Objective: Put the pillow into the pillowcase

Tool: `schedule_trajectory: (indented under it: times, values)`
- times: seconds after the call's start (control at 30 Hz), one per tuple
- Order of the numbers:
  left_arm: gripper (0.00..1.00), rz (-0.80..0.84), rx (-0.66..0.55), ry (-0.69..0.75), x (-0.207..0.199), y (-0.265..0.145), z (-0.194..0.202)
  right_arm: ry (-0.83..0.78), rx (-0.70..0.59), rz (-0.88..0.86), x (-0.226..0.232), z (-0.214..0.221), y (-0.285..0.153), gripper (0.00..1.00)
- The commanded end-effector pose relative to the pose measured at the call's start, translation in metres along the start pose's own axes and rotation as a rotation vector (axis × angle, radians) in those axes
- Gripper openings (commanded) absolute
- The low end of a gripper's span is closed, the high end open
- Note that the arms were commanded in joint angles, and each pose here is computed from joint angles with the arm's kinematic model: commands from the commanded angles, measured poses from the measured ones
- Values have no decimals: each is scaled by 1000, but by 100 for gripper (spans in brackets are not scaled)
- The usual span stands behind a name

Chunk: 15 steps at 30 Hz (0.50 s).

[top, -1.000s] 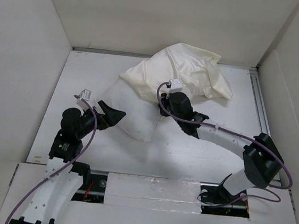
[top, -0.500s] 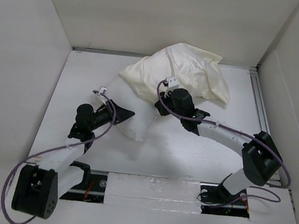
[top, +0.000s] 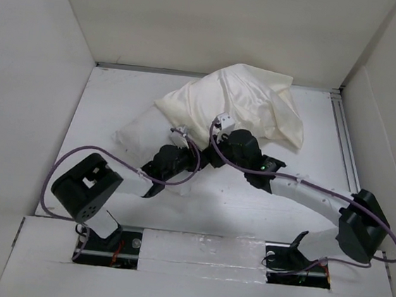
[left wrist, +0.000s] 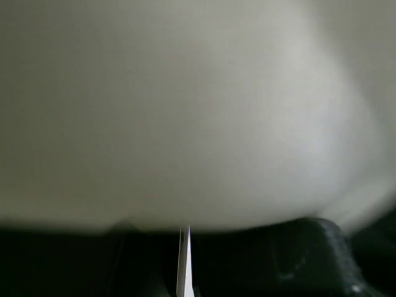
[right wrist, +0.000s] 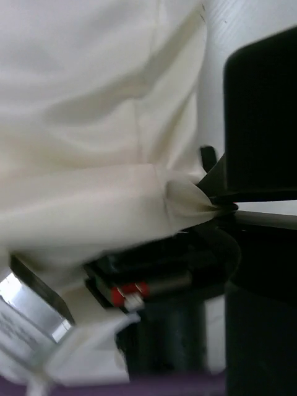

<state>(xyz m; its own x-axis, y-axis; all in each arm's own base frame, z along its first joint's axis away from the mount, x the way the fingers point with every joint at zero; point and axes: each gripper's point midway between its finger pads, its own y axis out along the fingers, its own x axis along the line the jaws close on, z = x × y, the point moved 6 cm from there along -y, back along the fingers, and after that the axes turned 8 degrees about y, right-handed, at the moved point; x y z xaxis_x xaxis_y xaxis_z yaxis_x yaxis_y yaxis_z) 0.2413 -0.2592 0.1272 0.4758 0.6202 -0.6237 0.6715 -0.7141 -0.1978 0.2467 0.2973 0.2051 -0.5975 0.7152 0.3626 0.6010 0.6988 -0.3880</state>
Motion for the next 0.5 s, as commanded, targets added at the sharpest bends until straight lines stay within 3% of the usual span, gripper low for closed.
schedule_trajectory:
  times: [0.0,0.1,0.2,0.23,0.27,0.3,0.33,0.37,0.4,0.47]
  values:
    - [0,-291,-182,-42,48,16,-16,2,-42,-219,57,-11,-35,12]
    - [0,-305,-187,-68,47,16,-10,8,-62,-127,45,-11,-41,0]
    - [0,-367,-174,-54,42,5,-10,23,-45,4,22,-2,-35,0]
    - [0,-345,-218,-43,24,2,-30,28,-52,54,14,-5,-33,0]
    - [0,-386,-172,-25,19,-5,-23,53,-38,104,5,0,-29,0]
    - [18,-416,-198,-5,15,-10,-31,57,-41,134,-1,-3,-27,0]
    - [29,-419,-208,-1,7,-16,-37,68,-44,162,-12,-5,-25,0]
    - [32,-382,-254,-11,-11,-27,-55,85,-51,176,-17,-7,-25,0]
    - [33,-400,-215,10,-12,-36,-50,103,-53,190,-22,-7,-21,0]
    - [58,-369,-253,-26,-31,-54,-72,130,-58,204,-34,-10,-19,0]
